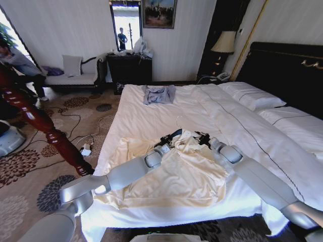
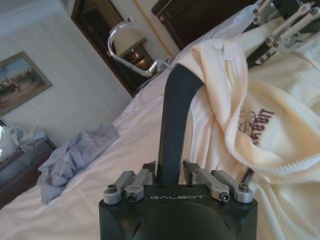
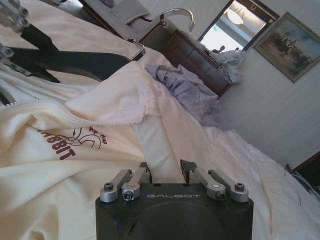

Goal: Pick up the clothes from the bed and hang them on the clothes hanger.

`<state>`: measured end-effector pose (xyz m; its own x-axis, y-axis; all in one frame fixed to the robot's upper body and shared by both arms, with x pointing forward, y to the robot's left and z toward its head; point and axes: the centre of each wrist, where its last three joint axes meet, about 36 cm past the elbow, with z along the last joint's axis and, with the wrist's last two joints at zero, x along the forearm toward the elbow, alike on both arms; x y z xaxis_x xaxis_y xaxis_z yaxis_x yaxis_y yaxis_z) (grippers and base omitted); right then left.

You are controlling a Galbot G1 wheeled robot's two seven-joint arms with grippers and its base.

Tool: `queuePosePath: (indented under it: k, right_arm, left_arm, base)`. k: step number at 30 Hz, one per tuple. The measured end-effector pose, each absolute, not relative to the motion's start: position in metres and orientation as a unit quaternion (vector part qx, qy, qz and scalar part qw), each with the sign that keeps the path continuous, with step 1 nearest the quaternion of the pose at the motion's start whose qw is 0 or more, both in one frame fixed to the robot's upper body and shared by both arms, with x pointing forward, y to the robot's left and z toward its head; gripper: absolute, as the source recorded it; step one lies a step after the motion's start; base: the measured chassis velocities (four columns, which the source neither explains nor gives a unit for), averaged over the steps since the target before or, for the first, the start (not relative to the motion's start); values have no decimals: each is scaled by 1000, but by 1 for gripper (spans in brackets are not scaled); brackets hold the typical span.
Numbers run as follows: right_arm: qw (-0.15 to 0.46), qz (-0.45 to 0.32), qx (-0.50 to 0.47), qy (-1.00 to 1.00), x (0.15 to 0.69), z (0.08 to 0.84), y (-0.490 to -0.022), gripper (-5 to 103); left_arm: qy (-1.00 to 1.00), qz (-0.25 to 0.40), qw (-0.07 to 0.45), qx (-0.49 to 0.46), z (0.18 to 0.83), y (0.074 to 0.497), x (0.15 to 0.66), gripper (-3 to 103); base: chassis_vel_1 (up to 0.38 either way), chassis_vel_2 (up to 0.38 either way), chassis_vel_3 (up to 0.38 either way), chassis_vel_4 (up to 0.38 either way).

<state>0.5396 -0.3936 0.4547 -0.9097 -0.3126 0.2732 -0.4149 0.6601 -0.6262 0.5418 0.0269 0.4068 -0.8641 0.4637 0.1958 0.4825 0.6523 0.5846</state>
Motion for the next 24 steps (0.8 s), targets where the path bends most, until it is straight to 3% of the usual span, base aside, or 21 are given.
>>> queuePosePath:
  k: [5, 8, 9, 11, 15, 21, 24]
  right_arm:
    - [65, 358, 195, -911, 534, 457, -397, 25]
    - [65, 357, 192, -912, 532, 457, -399, 20]
    - [67, 356, 191, -913, 530, 455, -400, 18]
    - [68, 355, 190, -913, 529, 454, -401, 18]
    - [72, 356, 191, -912, 523, 447, -402, 18]
    - [68, 358, 193, -911, 521, 449, -400, 18]
    - [64, 356, 192, -912, 517, 451, -402, 18]
  left_arm:
    - [-914, -316, 13, -256, 416, 46, 529, 54]
    - [-916, -309, 10, -254, 421, 55, 524, 60]
    - [-920, -304, 5, -248, 425, 61, 519, 71]
    - [-922, -301, 2, -245, 427, 64, 516, 71]
    - [-927, -284, -5, -244, 442, 76, 496, 92]
    - [-938, -252, -1, -238, 449, 97, 473, 100]
    - [-952, -220, 17, -211, 451, 140, 452, 100]
  base:
    - [0, 0, 0, 0]
    - [0, 0, 0, 0]
    - [0, 0, 0, 0]
    - [0, 0, 0, 0]
    - [0, 0, 0, 0]
    - [0, 0, 0, 0]
    - [0, 0, 0, 0]
